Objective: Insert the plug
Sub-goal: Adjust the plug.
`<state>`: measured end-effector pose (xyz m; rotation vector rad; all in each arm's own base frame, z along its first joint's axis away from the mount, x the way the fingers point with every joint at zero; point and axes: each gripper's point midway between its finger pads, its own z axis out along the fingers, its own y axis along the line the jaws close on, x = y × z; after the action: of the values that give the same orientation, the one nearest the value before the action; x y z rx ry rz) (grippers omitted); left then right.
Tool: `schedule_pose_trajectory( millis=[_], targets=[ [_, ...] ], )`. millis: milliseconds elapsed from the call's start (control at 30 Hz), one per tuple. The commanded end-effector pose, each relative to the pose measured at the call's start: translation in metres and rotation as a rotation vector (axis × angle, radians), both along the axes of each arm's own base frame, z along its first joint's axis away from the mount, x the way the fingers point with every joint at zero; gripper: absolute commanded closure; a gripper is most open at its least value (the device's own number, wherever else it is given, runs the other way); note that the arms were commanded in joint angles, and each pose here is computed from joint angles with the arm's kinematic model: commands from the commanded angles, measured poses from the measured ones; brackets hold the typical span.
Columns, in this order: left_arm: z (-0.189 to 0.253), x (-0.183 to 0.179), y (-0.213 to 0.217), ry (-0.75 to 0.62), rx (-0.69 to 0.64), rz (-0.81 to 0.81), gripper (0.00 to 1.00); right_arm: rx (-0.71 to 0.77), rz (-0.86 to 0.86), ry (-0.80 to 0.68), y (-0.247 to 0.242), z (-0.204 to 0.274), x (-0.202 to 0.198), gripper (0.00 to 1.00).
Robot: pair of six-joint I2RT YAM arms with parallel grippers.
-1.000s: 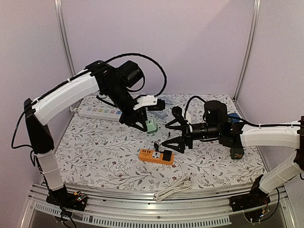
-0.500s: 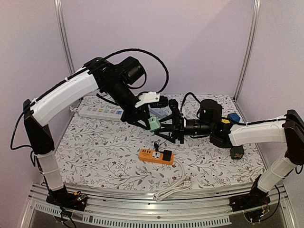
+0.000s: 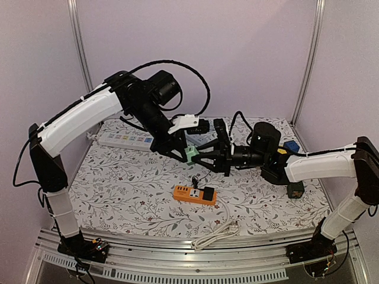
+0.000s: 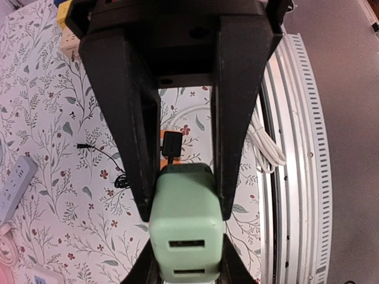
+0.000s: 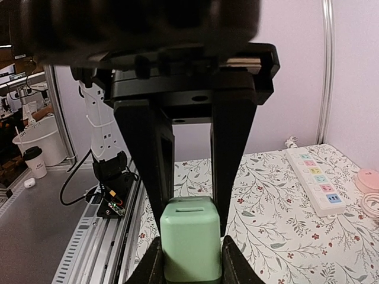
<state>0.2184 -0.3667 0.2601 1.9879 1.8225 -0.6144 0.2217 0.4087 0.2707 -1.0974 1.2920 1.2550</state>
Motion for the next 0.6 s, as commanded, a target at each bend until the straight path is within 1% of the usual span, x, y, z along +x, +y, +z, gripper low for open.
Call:
schedule_pose_trajectory(
  millis=[0, 33, 67, 133, 167, 200, 233, 267, 333, 367, 400, 467, 500, 533, 567],
  targets=[
    [-0.003, -0.016, 0.009, 0.055, 0.058, -0.014, 1.00, -0.027, 0.003, 0.027, 0.000, -0.006, 0.000, 0.88],
    [-0.001, -0.016, 0.009, 0.055, 0.054, -0.015, 1.00, -0.034, 0.005, 0.031, 0.000, -0.008, 0.000, 0.93],
    [0.000, -0.017, 0.009, 0.056, 0.050, -0.015, 1.00, -0.041, 0.008, 0.035, 0.000, -0.008, -0.001, 0.96],
    [0.003, -0.017, 0.008, 0.058, 0.040, -0.014, 1.00, -0.052, 0.008, 0.042, 0.000, -0.010, -0.001, 1.00],
    [0.004, -0.017, 0.008, 0.053, 0.034, -0.009, 0.95, -0.054, 0.004, 0.038, -0.001, -0.009, -0.001, 1.00],
    [0.006, -0.015, 0.007, 0.046, 0.027, -0.003, 0.76, -0.055, -0.005, 0.034, -0.003, -0.009, -0.001, 1.00],
    [0.009, -0.014, 0.007, 0.037, 0.017, 0.003, 0.53, -0.054, -0.017, 0.026, -0.005, -0.008, -0.001, 1.00],
    [0.013, -0.012, 0.006, 0.027, 0.004, 0.012, 0.35, -0.051, -0.034, 0.014, -0.007, -0.006, -0.001, 1.00],
    [0.021, -0.006, 0.006, 0.014, -0.036, 0.050, 0.17, -0.049, -0.056, 0.000, -0.010, -0.004, -0.002, 1.00],
    [0.024, -0.001, 0.006, 0.016, -0.060, 0.086, 0.06, -0.050, -0.066, -0.002, -0.012, -0.004, -0.001, 1.00],
    [0.024, 0.001, 0.009, 0.028, -0.068, 0.121, 0.02, -0.046, -0.072, -0.011, -0.015, -0.002, -0.002, 1.00],
    [0.024, 0.003, 0.018, 0.020, -0.043, 0.158, 0.01, -0.044, -0.081, -0.028, -0.019, 0.000, -0.004, 1.00],
    [0.027, 0.002, 0.024, -0.006, -0.040, 0.151, 0.00, -0.042, -0.084, -0.045, -0.022, 0.003, -0.006, 1.00],
    [0.027, -0.004, 0.032, -0.032, -0.035, 0.117, 0.00, -0.044, -0.086, -0.054, -0.024, 0.003, -0.008, 1.00],
    [0.034, -0.011, 0.038, -0.071, -0.058, 0.064, 0.00, -0.043, -0.089, -0.072, -0.027, 0.004, -0.011, 1.00]
  ],
)
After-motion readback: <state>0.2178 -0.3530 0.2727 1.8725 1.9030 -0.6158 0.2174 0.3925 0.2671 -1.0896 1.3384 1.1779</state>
